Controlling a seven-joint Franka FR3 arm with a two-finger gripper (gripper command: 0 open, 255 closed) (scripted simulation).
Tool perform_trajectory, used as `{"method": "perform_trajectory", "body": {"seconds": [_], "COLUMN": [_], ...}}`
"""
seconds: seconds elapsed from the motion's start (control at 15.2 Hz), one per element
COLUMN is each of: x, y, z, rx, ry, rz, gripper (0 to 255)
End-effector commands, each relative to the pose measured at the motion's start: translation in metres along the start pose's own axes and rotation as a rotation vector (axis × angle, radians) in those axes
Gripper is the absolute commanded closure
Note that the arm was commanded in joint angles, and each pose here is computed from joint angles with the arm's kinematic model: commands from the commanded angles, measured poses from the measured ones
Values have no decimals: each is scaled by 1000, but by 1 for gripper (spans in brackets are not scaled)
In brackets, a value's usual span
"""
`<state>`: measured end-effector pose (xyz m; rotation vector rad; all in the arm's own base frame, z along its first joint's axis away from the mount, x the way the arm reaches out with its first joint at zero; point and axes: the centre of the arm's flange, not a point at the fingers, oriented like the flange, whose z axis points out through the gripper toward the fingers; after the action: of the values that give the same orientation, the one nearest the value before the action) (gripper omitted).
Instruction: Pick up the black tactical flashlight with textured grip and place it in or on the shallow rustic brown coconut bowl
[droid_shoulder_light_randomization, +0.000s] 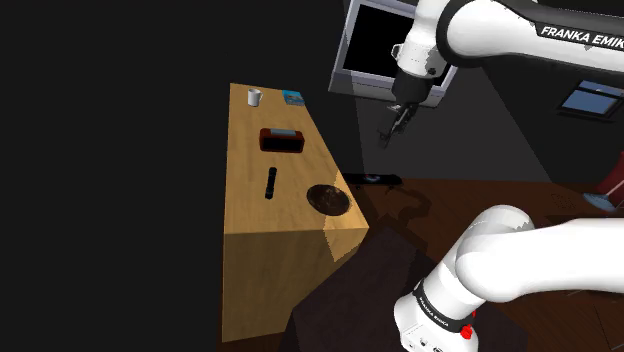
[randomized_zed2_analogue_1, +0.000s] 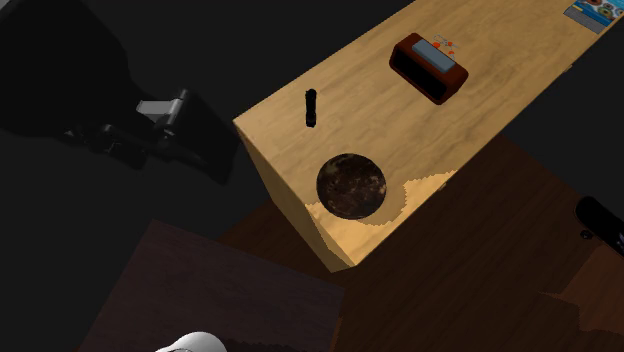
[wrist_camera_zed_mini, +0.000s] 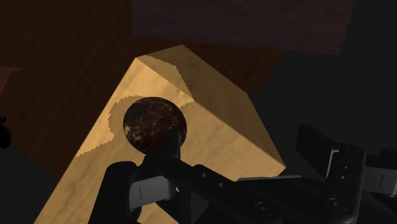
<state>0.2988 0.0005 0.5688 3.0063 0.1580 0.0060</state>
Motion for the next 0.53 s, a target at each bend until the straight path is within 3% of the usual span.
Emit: {"method": "perform_trajectory", "body": {"seconds": [0.0,0.46], "x": [0,69], "y": [0,4], "z": [0,62], "rx": [0,23], "ry": [0,0], "rz": [0,9], "gripper": [0,0]}}
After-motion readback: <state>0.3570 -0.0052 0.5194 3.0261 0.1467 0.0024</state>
